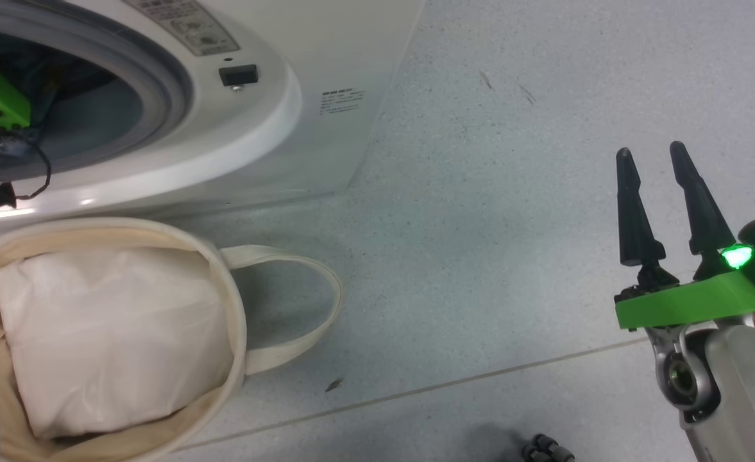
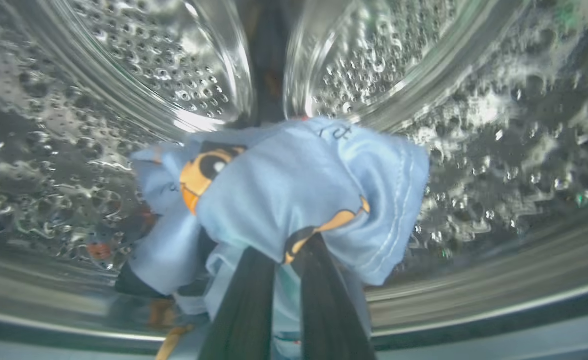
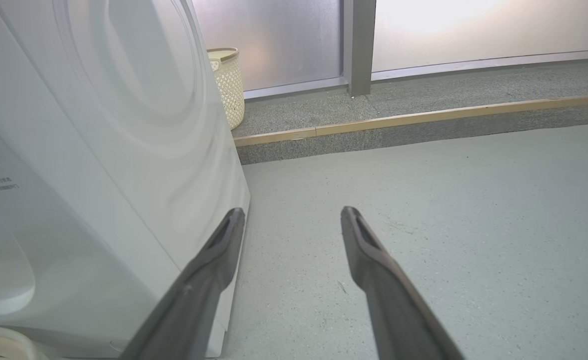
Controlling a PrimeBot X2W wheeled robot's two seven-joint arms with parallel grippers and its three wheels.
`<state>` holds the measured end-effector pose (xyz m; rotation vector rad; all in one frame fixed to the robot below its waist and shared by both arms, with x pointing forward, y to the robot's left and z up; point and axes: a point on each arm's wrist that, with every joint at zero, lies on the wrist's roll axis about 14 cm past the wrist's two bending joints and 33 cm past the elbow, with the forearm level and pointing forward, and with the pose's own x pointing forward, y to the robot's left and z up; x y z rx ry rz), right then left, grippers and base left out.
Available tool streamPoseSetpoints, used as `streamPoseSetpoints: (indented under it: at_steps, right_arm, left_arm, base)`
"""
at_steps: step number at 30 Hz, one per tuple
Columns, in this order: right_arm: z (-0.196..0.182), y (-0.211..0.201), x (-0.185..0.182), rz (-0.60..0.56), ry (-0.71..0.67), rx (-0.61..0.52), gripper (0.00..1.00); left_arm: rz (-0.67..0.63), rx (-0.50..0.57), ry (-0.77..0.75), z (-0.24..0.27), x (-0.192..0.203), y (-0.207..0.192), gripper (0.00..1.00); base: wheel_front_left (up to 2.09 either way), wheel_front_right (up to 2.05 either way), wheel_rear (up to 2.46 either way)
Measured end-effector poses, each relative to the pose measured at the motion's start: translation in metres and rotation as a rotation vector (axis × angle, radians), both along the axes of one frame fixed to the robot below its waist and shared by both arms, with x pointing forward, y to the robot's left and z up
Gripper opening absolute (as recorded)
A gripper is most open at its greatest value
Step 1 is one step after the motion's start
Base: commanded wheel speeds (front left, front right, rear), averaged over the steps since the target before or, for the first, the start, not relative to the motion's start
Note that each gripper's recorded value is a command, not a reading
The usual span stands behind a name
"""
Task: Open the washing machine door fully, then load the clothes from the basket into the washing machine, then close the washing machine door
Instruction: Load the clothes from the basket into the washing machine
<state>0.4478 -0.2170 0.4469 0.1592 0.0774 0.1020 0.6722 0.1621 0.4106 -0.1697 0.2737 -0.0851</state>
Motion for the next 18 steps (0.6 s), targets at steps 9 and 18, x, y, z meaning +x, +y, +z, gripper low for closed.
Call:
streamPoseSetpoints:
  at_steps: [9, 18]
  right_arm:
    - [-0.003, -0.005, -0.004, -0.024, 0.012, 0.001, 1.00]
    - [0.004, -0.006, -0.007, -0.031, -0.002, 0.005, 1.00]
  left_arm:
    - [-0.088, 0.078, 0.083, -0.014, 0.004, -0.019, 1.00]
    - [-0.086, 0.047, 0.202, -0.021, -0.008, -0.022, 1.00]
  base:
    - [0.00, 0.00, 0.00]
    - [0.00, 0.00, 0.00]
